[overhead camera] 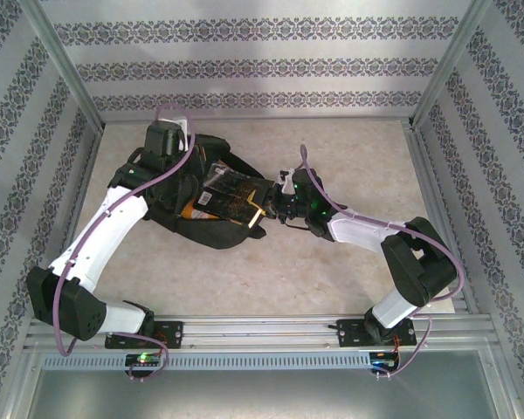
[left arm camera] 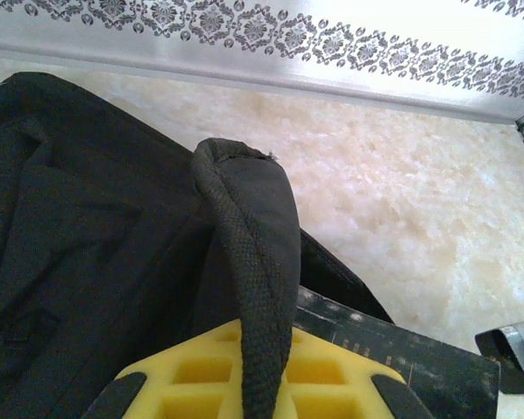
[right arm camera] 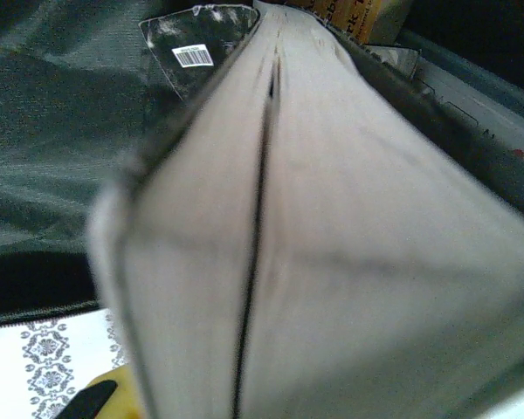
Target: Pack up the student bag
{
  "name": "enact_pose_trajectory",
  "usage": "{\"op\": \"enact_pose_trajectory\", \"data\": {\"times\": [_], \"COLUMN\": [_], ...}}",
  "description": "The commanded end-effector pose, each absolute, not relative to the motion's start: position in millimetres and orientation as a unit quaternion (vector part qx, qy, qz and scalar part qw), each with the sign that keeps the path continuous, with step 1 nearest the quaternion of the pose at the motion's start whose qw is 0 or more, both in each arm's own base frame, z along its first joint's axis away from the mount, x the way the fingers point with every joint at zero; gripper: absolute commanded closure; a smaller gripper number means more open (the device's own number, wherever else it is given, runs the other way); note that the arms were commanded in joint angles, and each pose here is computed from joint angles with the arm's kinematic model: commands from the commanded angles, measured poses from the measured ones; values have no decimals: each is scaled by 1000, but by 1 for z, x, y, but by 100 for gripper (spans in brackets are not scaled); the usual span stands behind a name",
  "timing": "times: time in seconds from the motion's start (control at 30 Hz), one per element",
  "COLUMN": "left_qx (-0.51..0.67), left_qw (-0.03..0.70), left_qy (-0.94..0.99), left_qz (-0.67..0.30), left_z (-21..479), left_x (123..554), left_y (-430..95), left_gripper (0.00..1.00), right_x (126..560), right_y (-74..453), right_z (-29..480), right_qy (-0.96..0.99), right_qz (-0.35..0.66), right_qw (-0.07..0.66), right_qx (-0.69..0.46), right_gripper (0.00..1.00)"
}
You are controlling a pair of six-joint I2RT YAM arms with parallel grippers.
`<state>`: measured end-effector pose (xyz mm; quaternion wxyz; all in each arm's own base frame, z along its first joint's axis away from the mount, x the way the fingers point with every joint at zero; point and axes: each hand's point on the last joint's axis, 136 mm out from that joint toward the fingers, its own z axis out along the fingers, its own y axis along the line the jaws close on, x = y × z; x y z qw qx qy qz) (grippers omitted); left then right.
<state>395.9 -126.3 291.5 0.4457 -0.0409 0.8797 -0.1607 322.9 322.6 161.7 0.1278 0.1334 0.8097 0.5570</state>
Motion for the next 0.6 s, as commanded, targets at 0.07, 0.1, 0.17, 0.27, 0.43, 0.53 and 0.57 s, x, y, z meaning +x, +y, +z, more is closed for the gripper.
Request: {"op": "enact_pose_trajectory", "data": {"times": [0.07,0.1,0.17,0.27,0.43,0.53,0.57], "left_qx": [-60,-60,-63,-67,-70,-72,-74], "left_qw": [549,549,550,552,554,555,556], "left_qy": [808,807,806,805,803,803,802], "left_qz": [-207,-208,-208,-206,-207,-205,-204], "left_z": [379,379,379,380,383,385,385], "left_x": [409,409,411,413,415,416,417], "left_y": [-123,-124,-123,-122,-120,-118,-117], "left_gripper": [100,100,100,100,100,100,100], "right_x": [310,309,307,305,303,303,303], "right_y": [331,330,329,329,328,329,329], "right_z": [180,180,178,179,183,186,187], "right_qy": [794,794,795,794,792,790,789], "right_qz": [585,585,585,586,590,593,594], "right_qw": [138,138,136,134,133,134,134], "right_qx": [89,89,89,86,84,81,81], "right_gripper": [100,100,100,100,100,100,100]}}
